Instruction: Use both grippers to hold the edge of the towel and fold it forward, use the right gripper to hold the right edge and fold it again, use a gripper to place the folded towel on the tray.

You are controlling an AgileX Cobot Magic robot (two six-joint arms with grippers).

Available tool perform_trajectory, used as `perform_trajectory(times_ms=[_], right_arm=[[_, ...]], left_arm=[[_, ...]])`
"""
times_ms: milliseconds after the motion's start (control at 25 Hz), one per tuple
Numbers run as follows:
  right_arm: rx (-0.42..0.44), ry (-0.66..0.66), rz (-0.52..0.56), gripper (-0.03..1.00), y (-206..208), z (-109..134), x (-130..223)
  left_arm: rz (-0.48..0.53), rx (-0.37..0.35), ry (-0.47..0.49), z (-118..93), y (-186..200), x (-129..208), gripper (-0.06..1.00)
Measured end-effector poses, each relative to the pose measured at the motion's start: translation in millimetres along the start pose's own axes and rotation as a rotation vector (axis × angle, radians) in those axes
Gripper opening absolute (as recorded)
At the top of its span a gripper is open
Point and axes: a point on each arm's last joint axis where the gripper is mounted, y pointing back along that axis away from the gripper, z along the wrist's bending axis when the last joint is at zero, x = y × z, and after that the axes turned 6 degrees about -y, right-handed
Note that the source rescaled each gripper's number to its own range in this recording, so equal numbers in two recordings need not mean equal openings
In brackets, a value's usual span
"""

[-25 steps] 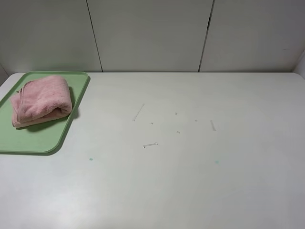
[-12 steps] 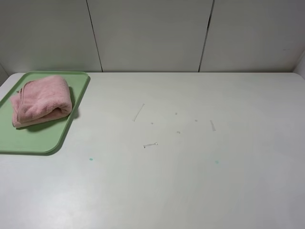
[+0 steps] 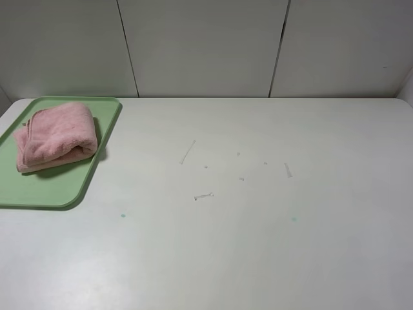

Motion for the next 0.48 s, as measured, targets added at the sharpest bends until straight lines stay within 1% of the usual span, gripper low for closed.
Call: perform_trajectory(times_ms=[480], right_arm=[[0.0,0.0,0.0,1.0,0.0,0.0,0.0]], left_arm=[[0.0,0.001,0.0,0.0,0.0,0.0,1.0]])
